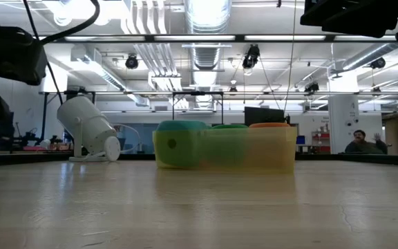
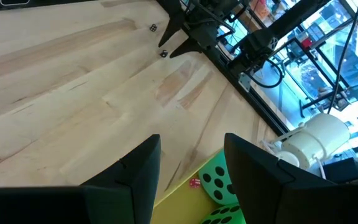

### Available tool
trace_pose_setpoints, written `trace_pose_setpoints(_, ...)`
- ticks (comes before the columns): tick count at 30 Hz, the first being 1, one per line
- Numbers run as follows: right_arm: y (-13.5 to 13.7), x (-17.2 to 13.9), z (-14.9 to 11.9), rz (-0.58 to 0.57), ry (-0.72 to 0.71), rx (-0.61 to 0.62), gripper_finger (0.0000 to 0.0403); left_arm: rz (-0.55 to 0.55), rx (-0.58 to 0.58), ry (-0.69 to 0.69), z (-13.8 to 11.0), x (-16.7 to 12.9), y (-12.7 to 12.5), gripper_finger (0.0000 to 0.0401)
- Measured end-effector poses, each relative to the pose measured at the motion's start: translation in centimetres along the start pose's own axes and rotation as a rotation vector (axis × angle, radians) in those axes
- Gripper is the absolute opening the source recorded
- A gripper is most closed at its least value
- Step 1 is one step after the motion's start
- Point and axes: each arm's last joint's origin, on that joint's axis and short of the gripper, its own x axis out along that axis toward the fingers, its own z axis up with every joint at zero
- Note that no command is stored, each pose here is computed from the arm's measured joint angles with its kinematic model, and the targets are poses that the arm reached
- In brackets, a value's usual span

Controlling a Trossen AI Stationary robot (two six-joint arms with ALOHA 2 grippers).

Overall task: Pick & Place Dice
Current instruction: Put the right small black dice into the yellow bin

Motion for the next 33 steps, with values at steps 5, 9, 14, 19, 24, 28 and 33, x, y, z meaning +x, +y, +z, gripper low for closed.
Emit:
trace_pose_setpoints(5,0.0,0.0,0.0,-0.001,0.0,0.001,0.0173,0.039,0.009,0.018,-0.1,1.0,0.0,0.019)
trace_pose_setpoints(9,0.0,0.0,0.0,-0.002,0.001,0.0,0.0173,0.078,0.051,0.033,0.0,1.8,-0.4,0.019)
trace_pose_setpoints(14,0.0,0.0,0.0,-0.002,0.001,0.0,0.0173,0.111,0.077,0.057,0.2,1.6,-1.0,0.0181)
trace_pose_setpoints(19,-0.1,0.0,0.1,-0.006,-0.005,0.0,0.0173,0.127,0.081,0.068,0.3,1.4,-1.1,0.0143)
trace_pose_setpoints(24,-0.1,0.0,0.1,-0.012,-0.014,0.002,0.0173,0.135,0.081,0.07,0.3,1.3,-1.0,0.0098)
trace_pose_setpoints(28,-0.1,0.0,0.1,-0.012,-0.014,0.003,0.0173,0.131,0.077,0.07,0.3,1.3,-1.0,0.0066)
trace_pose_setpoints(33,-0.1,0.0,0.1,-0.012,-0.014,0.004,0.0173,0.102,0.075,0.07,0.4,1.1,-1.4,0.005)
